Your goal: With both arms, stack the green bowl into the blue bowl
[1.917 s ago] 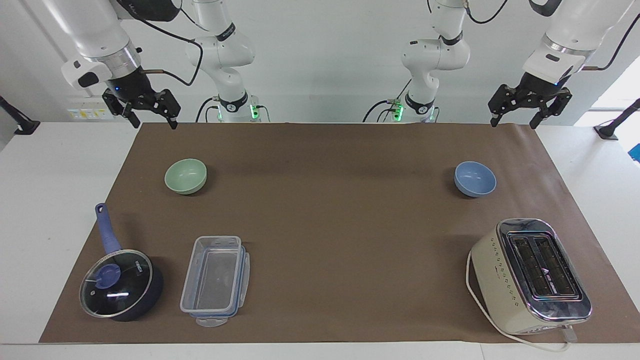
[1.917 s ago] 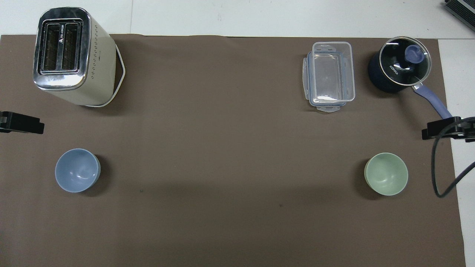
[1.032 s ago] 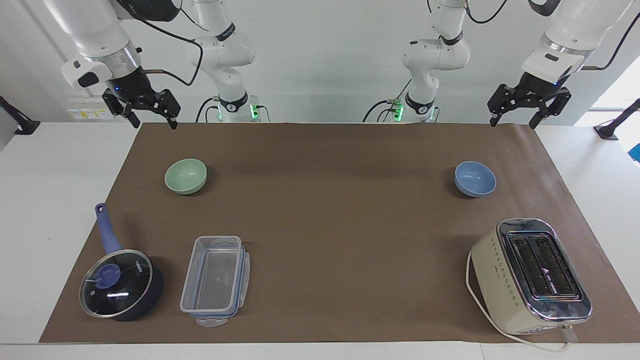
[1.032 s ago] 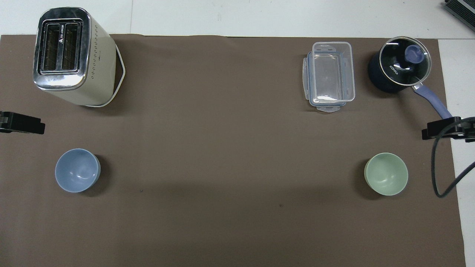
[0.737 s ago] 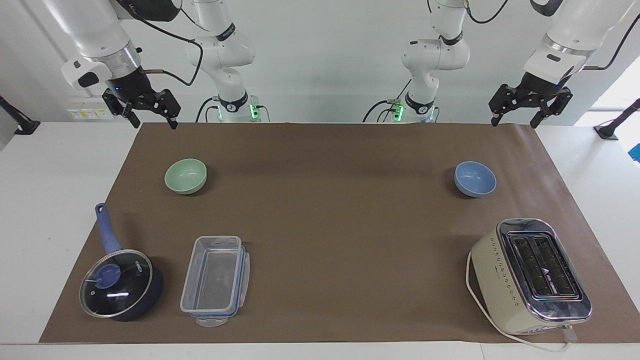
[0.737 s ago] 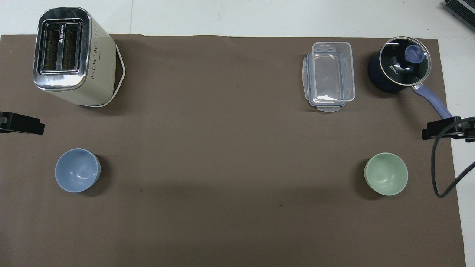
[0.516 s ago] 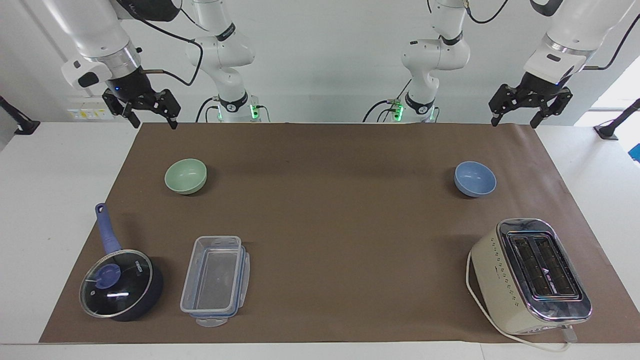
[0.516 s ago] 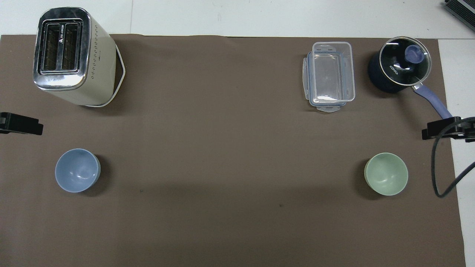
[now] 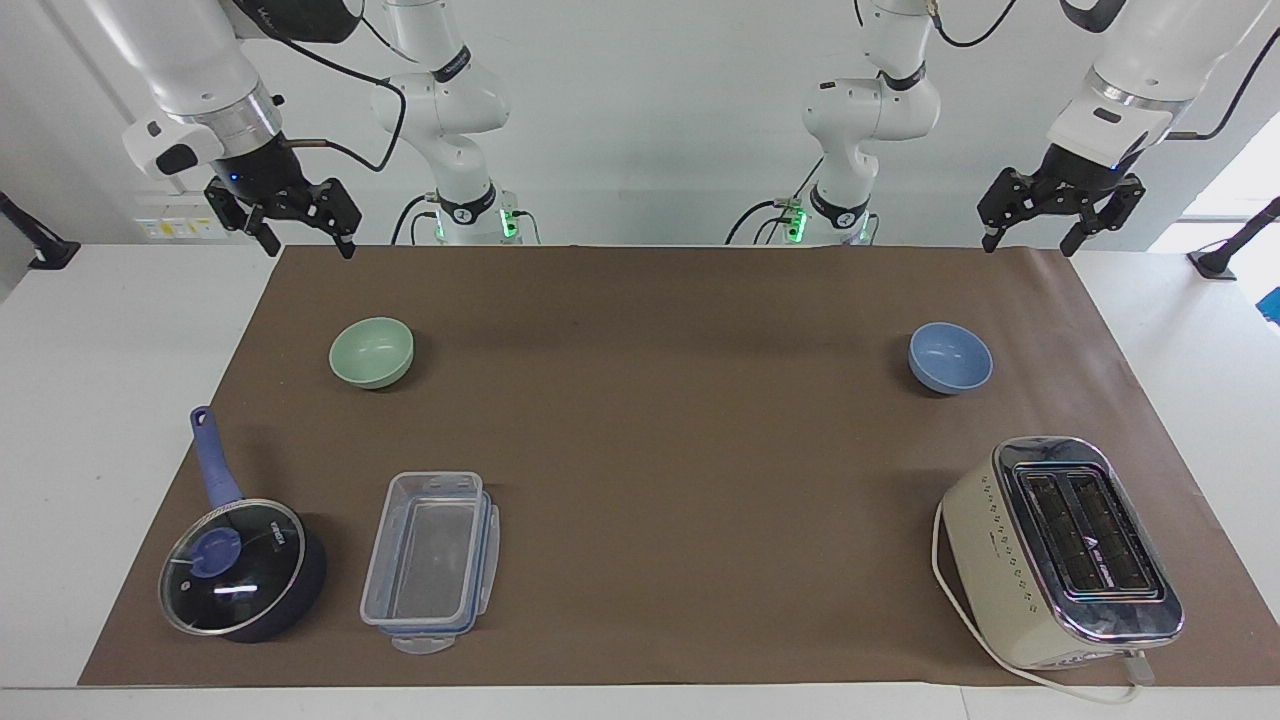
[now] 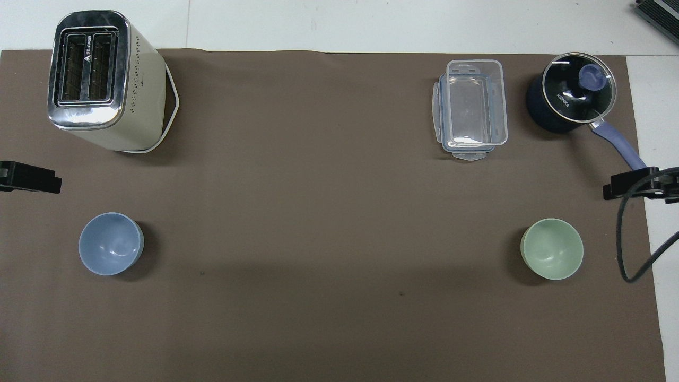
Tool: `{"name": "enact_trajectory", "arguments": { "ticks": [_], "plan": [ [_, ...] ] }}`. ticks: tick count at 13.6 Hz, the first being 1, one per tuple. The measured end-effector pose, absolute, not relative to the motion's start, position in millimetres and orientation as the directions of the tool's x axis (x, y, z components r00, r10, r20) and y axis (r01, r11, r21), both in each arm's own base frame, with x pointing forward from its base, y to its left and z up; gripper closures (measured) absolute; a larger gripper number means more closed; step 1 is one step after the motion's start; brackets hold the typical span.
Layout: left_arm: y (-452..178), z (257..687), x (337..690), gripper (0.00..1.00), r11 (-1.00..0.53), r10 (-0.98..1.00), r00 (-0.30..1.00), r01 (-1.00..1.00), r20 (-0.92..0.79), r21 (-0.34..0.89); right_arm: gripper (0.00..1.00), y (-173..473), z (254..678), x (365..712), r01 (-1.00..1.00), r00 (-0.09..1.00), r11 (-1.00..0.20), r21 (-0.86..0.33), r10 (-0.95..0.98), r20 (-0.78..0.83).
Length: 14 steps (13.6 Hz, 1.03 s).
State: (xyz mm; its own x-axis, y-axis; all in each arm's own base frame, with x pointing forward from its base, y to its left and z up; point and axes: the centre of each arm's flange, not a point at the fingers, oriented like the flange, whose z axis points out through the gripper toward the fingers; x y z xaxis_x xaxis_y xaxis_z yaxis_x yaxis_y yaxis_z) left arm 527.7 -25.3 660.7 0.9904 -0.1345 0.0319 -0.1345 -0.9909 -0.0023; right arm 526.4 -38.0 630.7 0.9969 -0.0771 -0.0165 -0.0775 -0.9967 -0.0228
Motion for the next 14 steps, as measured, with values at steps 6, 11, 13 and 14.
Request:
{"name": "enact_trajectory", "arguments": {
  "ticks": [6,11,13,14],
  "plan": [
    [-22.3,663.1,526.2,0.00,-0.992,-0.129,0.991,-0.129,0.036,-0.002,0.00,-38.0,630.7,526.4,-0.078,0.997,-0.997,-0.023,-0.077,-0.016],
    [-20.2,663.3,525.9,0.00,-0.992,-0.126,0.991,-0.126,0.035,-0.002,0.00,-38.0,630.7,526.4,-0.078,0.997,-0.997,-0.023,-0.077,-0.016],
    [-20.2,663.0,525.9,0.00,-0.992,-0.126,0.991,-0.126,0.034,-0.002,0.00,-38.0,630.7,526.4,-0.078,0.997,-0.997,-0.023,-0.077,-0.017],
    [-20.2,663.0,525.9,0.00,-0.992,-0.126,0.991,-0.126,0.034,-0.002,0.00,-38.0,630.7,526.4,-0.078,0.997,-0.997,-0.023,-0.077,-0.016]
  ]
}}
